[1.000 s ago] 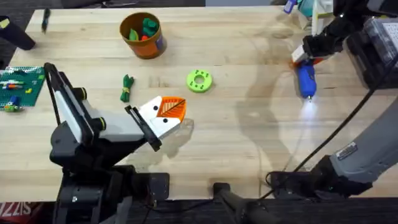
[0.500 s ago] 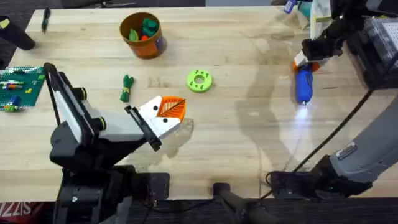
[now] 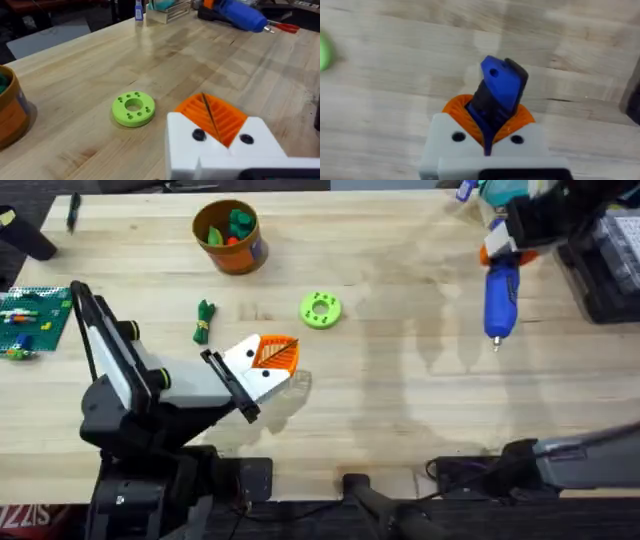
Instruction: Pick up the gripper from the table and insert it into the empty holder that is missing its gripper. Then pick up a screw, insert it into the mounting hole, and use the screwdriver to tighten it. Finally, clean up the table by picking up the vegetable and placing it into the bucket.
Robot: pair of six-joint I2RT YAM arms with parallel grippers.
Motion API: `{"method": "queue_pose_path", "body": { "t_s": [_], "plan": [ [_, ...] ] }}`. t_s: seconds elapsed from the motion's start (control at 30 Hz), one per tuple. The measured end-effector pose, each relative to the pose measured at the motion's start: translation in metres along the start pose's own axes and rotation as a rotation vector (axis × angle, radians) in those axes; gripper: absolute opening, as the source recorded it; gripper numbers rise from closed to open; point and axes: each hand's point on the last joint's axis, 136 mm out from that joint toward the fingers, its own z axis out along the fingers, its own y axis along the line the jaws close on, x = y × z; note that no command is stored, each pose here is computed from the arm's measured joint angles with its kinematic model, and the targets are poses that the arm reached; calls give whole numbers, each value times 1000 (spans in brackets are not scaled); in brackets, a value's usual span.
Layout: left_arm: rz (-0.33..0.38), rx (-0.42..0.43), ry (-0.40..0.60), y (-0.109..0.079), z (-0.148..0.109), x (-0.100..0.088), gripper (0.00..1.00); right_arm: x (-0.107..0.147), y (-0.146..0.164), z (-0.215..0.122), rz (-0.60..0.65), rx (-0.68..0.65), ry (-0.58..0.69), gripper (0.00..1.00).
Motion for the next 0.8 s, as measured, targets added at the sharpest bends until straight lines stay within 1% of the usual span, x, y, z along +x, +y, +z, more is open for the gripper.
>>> {"method": "queue_pose_path", "body": {
  "t_s": [0.03, 0.07, 0.13, 0.2, 0.3, 0.37, 0.47, 0.57, 0.67, 0.7, 0.8],
  "plan": [
    [0, 0, 0, 0, 0, 0, 7, 0, 11, -9, -16, -5, -23, 21],
    [0, 0, 0, 0, 0, 0, 7, 2, 46, -34, -69, -30, -83, 21],
    [0, 0, 0, 0, 0, 0, 7, 5, 68, -47, -104, -48, -120, 21],
    [0, 0, 0, 0, 0, 0, 7, 16, 89, -57, -140, -64, -150, 21],
    [0, 0, 0, 0, 0, 0, 7, 46, 112, -67, -190, -67, -169, 21],
    [0, 0, 0, 0, 0, 0, 7, 66, 121, -73, -218, -60, -195, 21],
    [0, 0, 0, 0, 0, 0, 7, 80, 127, -85, -241, -62, -289, 21],
    [0, 0, 0, 0, 0, 0, 7, 85, 128, -102, -231, -89, -432, 20],
    [0, 0, 0, 0, 0, 0, 7, 90, 122, -114, -197, -108, -556, 20],
    [0, 0, 0, 0, 0, 0, 7, 91, 120, -120, -167, -134, -686, 20],
    [0, 0, 0, 0, 0, 0, 7, 80, 124, -125, -149, -171, -835, 18]
  ]
}}
